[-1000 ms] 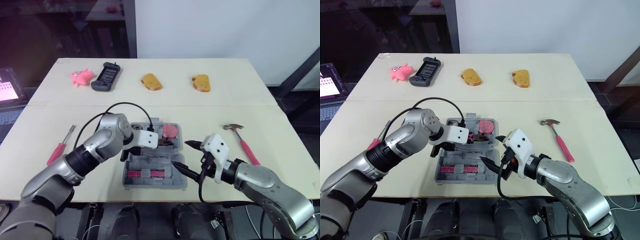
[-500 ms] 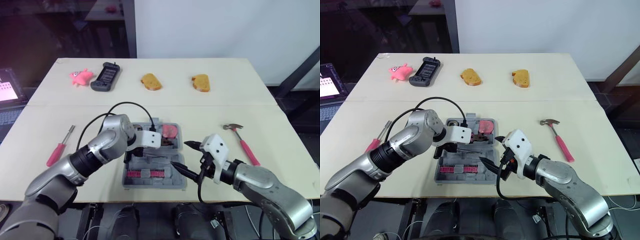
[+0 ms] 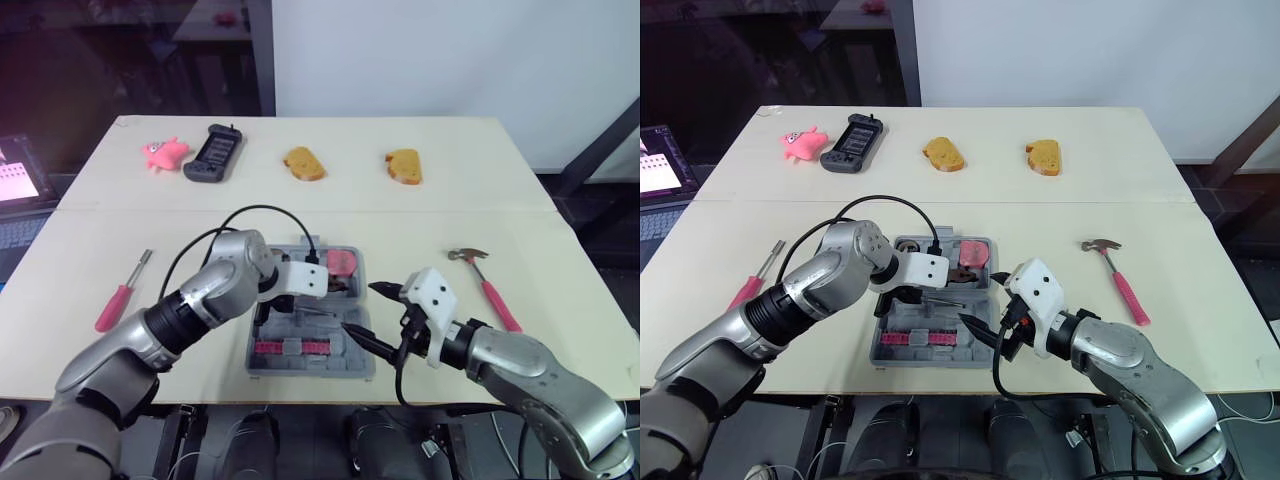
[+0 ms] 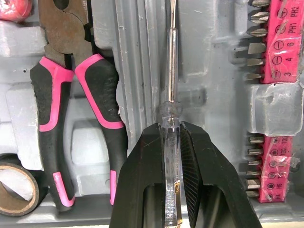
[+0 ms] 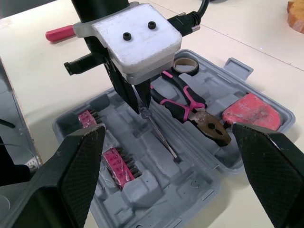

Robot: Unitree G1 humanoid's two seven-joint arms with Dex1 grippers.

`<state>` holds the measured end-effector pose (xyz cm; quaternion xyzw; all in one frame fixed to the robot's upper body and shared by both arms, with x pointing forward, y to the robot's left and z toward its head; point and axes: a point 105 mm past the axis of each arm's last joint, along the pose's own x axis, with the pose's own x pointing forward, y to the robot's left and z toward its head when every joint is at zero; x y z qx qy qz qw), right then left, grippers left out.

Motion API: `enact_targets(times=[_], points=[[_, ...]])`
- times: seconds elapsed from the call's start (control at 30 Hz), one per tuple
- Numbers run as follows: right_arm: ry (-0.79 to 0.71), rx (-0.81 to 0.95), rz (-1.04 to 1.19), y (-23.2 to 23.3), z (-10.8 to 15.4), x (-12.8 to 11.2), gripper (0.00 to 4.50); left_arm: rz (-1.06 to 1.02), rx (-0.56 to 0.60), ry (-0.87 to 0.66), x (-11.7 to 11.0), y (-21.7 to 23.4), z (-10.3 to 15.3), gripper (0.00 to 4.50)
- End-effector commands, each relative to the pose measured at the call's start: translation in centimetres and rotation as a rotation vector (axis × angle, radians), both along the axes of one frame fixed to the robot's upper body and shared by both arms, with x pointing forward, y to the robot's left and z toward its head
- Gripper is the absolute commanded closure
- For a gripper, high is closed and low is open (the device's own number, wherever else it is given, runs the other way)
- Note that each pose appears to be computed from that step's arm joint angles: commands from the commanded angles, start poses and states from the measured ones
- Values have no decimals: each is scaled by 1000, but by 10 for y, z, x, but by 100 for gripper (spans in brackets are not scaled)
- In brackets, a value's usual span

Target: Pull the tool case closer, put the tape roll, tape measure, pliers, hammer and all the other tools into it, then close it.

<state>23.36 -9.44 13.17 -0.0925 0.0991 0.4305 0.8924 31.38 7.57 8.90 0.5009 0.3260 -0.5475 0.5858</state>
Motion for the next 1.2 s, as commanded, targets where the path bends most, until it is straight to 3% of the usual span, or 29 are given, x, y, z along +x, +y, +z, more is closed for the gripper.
enact_targets(times=[0.03,0.2,0.3,0.63,0.83,1.1,1.2], points=[[-34,10,22,5,7,-4,0,-6,-15,-10,1,-2,2,442],[-35,10,20,5,7,-3,0,-8,-17,-6,1,-3,2,442],[-34,9,19,4,7,-4,0,-13,-10,-10,1,-2,2,318],[-36,9,19,4,7,-3,0,-4,-44,-48,9,2,19,318],[-38,8,20,4,8,-3,0,-55,-181,7,2,7,33,318],[-39,4,25,3,8,-2,0,-73,-281,90,-6,16,31,318],[-41,4,27,3,9,-2,0,-80,-295,100,-7,13,27,399]])
